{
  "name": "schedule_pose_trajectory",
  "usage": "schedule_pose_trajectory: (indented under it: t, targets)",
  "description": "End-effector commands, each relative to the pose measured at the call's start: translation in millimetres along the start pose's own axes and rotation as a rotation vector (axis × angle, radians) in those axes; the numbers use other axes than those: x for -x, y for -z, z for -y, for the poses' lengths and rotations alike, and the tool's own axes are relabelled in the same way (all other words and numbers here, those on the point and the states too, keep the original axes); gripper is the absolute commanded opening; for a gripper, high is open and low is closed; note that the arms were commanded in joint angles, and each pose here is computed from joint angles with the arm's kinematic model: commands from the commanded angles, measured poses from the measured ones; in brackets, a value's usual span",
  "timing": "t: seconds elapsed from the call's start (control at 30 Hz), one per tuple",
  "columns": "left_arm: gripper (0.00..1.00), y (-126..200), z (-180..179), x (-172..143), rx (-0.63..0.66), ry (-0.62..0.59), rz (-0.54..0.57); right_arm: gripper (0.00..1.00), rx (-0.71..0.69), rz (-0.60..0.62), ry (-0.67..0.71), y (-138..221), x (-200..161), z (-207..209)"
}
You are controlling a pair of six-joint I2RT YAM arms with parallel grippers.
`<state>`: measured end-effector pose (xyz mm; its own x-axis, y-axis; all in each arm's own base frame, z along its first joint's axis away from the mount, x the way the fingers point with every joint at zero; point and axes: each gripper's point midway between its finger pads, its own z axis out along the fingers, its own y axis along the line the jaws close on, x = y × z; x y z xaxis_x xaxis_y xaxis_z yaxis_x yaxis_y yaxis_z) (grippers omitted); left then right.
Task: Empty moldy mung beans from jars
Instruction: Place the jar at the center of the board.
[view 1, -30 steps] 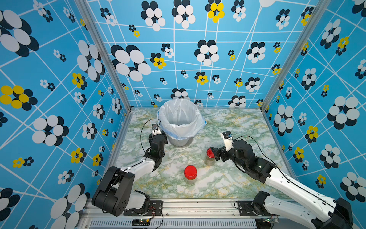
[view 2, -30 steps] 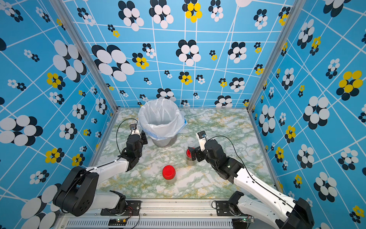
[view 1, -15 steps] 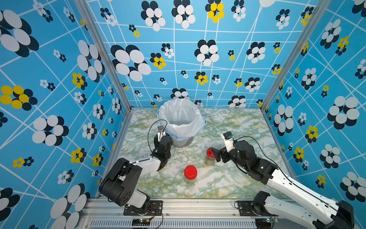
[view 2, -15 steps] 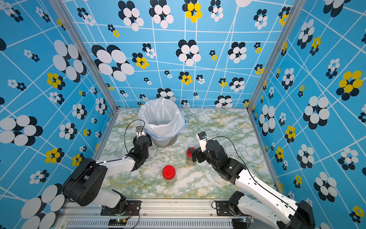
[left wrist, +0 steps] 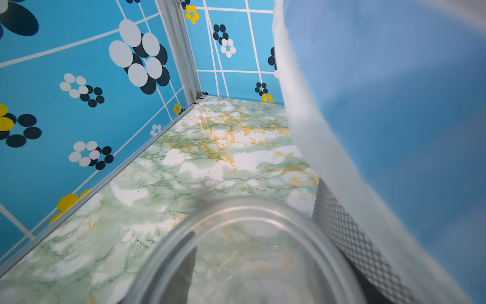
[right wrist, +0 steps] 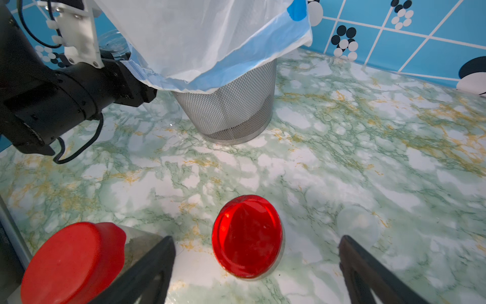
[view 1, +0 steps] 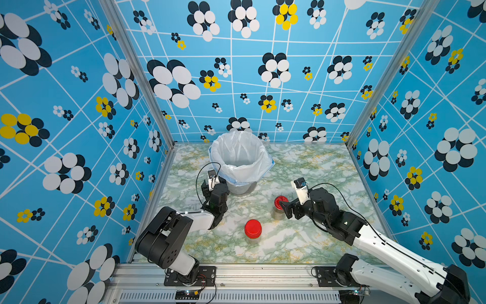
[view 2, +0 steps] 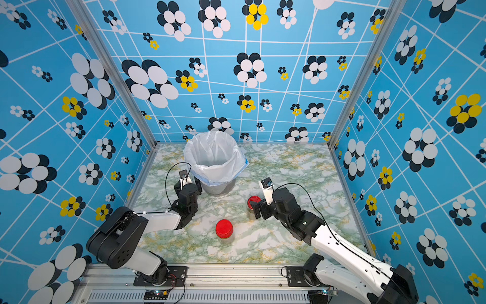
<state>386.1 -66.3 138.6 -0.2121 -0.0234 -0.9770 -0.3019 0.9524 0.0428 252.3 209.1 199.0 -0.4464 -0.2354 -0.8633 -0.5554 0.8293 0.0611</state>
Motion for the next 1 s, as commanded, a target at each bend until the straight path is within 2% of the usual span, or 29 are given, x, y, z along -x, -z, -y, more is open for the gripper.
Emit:
schedule_pose_trajectory:
  t: [0.0,0.07,0.33,0.5,0.73,0.97]
  targets:
    - [0.77,9,4,16,-0.007,-0.017,0.047,0.99,0.061,-0.019,-0.011,-2,-4,-10]
    - [0.81,14,6,20,-0.014,-0.009,0.057,0.99,0.056,-0.031,-0.025,-2,-8,-9]
    - [0.82,32,4,29,-0.020,0.015,0.065,0.99,-0.014,-0.091,-0.042,-5,-27,4]
    - [0.83,43,2,32,-0.030,0.055,0.048,0.99,0.004,-0.140,-0.041,-13,-33,0]
    - [0.83,53,8,25,-0.024,-0.043,0.016,0.99,0.002,-0.145,-0.060,-24,-35,-2]
    - [0.83,80,1,30,-0.031,-0.009,0.030,0.94,-0.029,-0.176,-0.058,-34,-36,2]
